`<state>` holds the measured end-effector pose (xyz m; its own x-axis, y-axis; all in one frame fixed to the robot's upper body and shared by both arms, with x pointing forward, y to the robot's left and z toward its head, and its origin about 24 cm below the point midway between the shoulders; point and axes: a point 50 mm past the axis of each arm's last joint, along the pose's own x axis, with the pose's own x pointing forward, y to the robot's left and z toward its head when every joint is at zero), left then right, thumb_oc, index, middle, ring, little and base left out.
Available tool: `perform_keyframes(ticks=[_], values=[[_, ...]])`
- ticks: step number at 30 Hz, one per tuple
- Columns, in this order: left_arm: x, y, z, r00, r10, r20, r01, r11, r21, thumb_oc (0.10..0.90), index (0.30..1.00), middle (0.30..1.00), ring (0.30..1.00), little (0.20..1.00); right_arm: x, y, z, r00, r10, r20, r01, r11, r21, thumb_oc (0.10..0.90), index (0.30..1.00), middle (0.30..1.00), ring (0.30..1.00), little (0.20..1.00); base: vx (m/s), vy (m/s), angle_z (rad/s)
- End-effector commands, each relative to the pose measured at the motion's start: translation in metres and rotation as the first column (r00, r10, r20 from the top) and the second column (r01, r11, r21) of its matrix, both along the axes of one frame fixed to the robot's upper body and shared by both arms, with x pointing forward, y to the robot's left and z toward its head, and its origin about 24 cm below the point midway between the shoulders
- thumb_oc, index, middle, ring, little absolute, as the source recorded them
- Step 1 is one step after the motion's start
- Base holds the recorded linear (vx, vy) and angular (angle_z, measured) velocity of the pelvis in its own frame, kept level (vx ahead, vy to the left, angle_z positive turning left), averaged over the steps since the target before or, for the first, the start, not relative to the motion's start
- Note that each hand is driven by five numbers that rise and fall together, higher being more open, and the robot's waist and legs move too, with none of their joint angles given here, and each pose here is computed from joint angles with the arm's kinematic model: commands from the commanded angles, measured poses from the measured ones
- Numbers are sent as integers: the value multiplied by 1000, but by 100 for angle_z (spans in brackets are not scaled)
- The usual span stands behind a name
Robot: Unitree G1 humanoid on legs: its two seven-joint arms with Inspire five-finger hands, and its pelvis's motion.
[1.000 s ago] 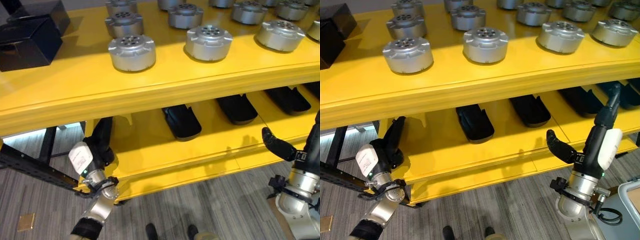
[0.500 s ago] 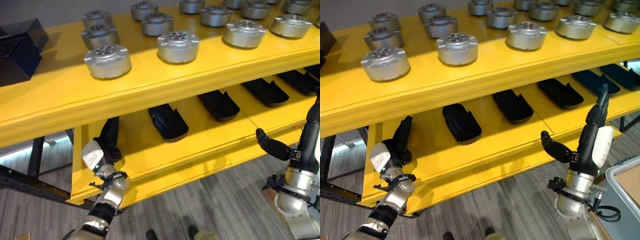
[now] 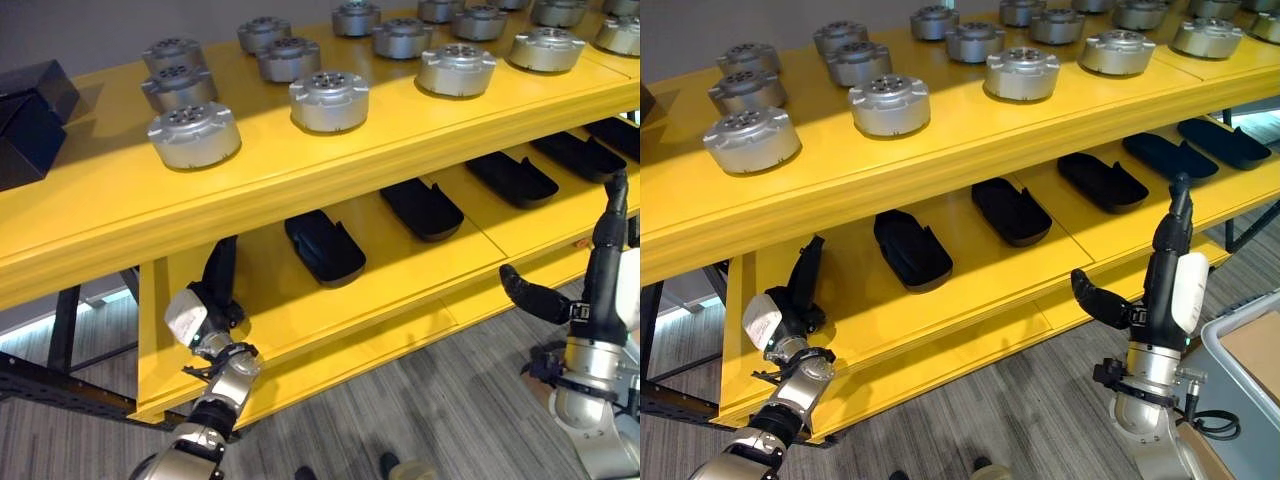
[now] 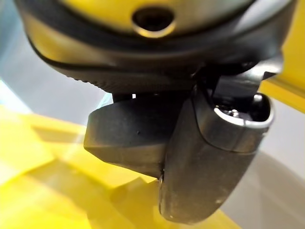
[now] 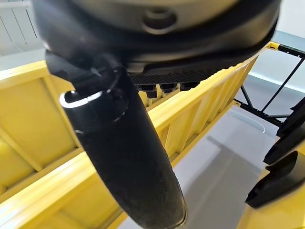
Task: Move parts from the plastic box to the shelf.
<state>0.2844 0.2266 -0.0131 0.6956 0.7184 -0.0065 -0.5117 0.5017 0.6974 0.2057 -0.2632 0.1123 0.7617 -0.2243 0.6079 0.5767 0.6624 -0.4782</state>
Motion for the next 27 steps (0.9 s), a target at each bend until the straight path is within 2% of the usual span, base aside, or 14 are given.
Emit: perform_keyframes(ticks=[1, 5, 7, 8, 15, 27], values=[[-3, -14, -21, 993, -28, -113, 16, 994, -108, 400, 300, 300, 300, 300, 9, 7, 51, 967, 96, 236, -83, 995, -61, 900, 1000, 1000, 1000, 1000, 0, 0, 0], [-6, -13, -25, 992, -15, -128, -1, 992, -127, 400, 300, 300, 300, 300, 8, 7, 49, 970, 98, 222, -86, 994, -65, 900, 1000, 1000, 1000, 1000, 8, -1, 0], [-6, -13, -25, 992, -14, -127, -3, 992, -127, 631, 624, 624, 624, 624, 8, 7, 49, 971, 97, 219, -85, 994, -64, 900, 1000, 1000, 1000, 1000, 0, 0, 0], [-6, -13, -25, 992, -16, -125, -1, 991, -132, 900, 1000, 1000, 1000, 1000, 8, 6, 49, 971, 96, 219, -85, 994, -62, 900, 1000, 1000, 1000, 1000, 0, 0, 0], [-4, -25, -31, 985, -97, -143, 59, 968, -244, 900, 1000, 1000, 1000, 1000, 8, 8, 47, 973, 98, 208, -88, 994, -58, 900, 1000, 1000, 1000, 1000, 0, 0, 0], [2, -38, -26, 986, -119, -118, 83, 959, -273, 900, 1000, 1000, 1000, 1000, 10, 10, 46, 977, 117, 179, -106, 992, -72, 900, 1000, 1000, 1000, 1000, 0, 0, 0]])
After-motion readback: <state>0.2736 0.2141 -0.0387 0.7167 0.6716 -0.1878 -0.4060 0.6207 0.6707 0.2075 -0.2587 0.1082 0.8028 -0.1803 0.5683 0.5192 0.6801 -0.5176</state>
